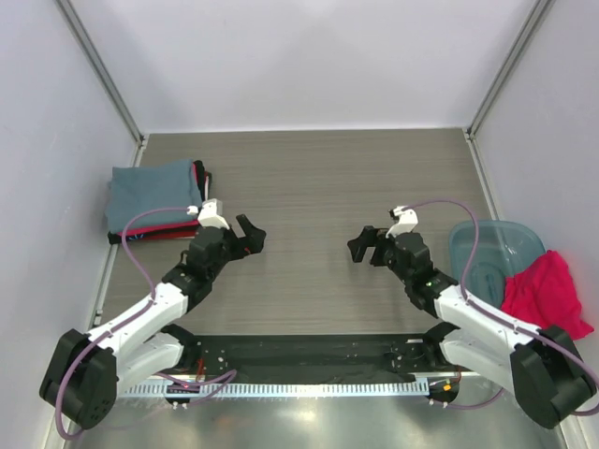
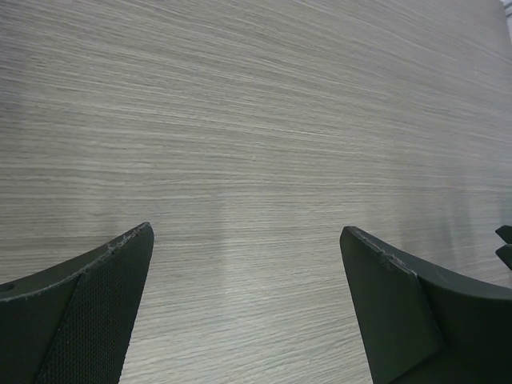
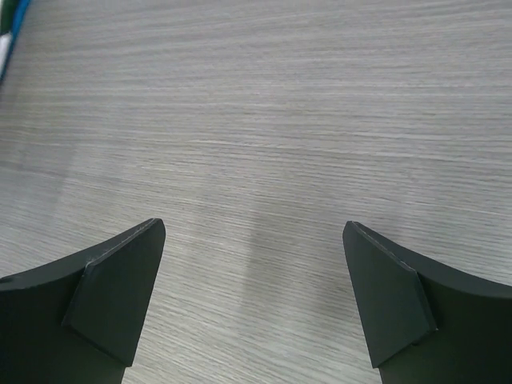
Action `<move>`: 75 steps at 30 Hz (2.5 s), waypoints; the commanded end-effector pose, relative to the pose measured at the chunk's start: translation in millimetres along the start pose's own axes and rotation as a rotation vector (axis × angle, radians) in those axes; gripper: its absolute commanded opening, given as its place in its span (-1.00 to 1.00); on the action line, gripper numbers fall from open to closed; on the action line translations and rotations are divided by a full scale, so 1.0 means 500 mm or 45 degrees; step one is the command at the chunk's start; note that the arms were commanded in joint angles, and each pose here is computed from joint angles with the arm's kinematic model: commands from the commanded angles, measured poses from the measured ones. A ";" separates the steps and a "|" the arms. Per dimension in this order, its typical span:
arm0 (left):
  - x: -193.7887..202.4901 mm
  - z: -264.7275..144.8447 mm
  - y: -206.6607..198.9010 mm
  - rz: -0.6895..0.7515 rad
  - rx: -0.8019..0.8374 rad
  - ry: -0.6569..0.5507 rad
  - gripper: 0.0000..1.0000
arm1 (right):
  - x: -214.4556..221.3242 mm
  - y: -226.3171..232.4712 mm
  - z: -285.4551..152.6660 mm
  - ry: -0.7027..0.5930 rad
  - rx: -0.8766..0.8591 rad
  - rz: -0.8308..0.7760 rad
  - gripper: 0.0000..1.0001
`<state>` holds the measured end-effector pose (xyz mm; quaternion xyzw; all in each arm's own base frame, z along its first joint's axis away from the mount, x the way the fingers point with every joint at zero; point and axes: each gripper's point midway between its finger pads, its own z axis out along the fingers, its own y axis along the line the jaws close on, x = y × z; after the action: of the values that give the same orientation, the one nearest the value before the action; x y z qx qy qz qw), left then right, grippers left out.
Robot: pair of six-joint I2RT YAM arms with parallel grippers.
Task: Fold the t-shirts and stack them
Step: Grab the tshirt from the pile
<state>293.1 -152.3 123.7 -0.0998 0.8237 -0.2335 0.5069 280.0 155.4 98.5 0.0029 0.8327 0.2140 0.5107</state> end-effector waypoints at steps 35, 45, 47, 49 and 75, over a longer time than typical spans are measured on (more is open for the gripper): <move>-0.011 -0.005 -0.076 -0.105 0.197 0.033 0.99 | -0.248 -0.519 -0.460 -0.648 2.108 0.668 1.00; 0.006 0.007 -0.086 -0.135 0.224 0.079 0.99 | -0.202 -0.621 -0.543 -0.727 2.321 1.015 0.89; 0.017 0.009 -0.093 -0.132 0.244 0.117 0.99 | -0.201 -0.634 -0.546 -0.719 2.359 1.024 0.89; 0.017 0.012 -0.090 -0.124 0.233 0.120 0.99 | -0.190 -0.645 -0.553 -0.731 2.387 1.061 0.89; 0.039 0.038 -0.065 -0.093 0.175 0.124 0.99 | -0.237 -0.666 -0.561 -1.017 1.925 1.217 -0.98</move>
<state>287.7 -188.0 90.2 -0.0884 0.8485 -0.2951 0.4304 140.7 -267.3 134.7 0.7838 0.4215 -0.2679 0.3690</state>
